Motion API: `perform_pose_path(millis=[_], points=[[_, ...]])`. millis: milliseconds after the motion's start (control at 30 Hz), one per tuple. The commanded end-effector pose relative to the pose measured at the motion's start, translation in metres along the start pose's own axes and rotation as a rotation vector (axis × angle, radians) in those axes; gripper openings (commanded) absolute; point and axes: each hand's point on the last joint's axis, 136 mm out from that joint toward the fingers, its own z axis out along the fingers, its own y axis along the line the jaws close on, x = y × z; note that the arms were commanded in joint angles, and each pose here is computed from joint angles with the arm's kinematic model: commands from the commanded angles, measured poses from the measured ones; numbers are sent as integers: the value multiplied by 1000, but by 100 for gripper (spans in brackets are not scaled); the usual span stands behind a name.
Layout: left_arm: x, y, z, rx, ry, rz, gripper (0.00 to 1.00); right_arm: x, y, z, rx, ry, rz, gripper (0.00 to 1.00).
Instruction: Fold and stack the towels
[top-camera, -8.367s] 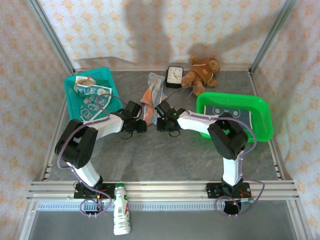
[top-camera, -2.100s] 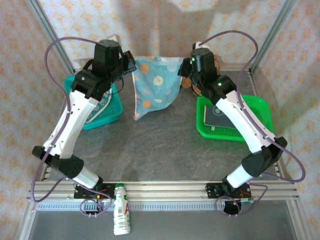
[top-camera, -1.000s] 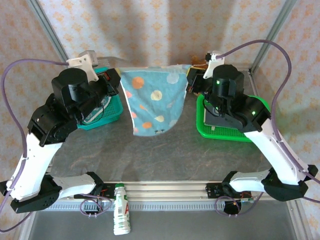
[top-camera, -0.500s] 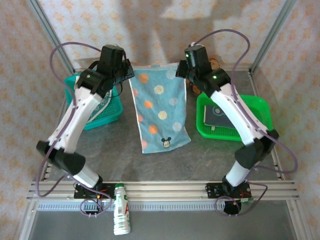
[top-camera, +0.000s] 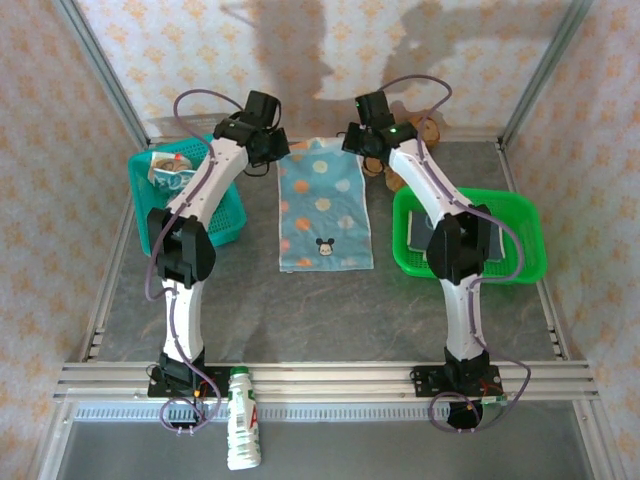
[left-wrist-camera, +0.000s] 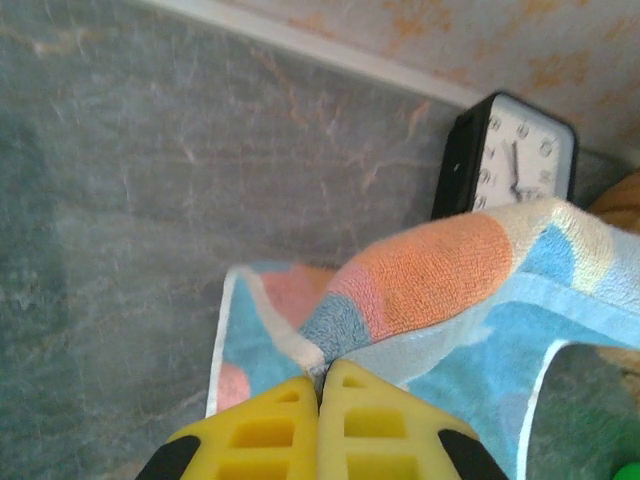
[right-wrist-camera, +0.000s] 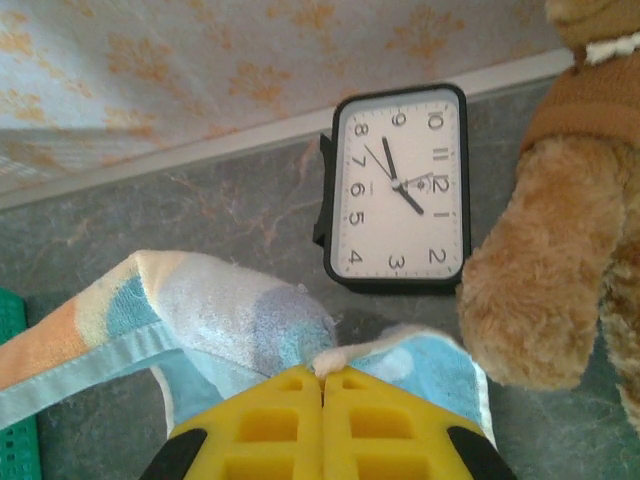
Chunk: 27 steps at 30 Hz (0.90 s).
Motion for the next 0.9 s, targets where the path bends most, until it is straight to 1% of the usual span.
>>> perform_pose_path(millis=[0,67,200,267,600,700,867], points=[[1,-5,-21,55,-10,-16,0,14,-1,-5,-20,34,18,0],[12,-1,-20,61,6,-57,0,29,-7,-3,-17,62,26,0],[44,11,-14,73,66,-108,0,62,-21,-5,-12,121,40,0],[57,16,-19,77,75,-124,0,77,-28,-8,-9,144,45,0],[124,35,-25,65,150,-165,0,152,-57,-26,36,272,32,0],[142,39,-28,55,169,-156,0,170,-64,-31,57,304,18,0],[167,41,-34,48,202,-153,0,186,-72,-42,78,323,12,1]])
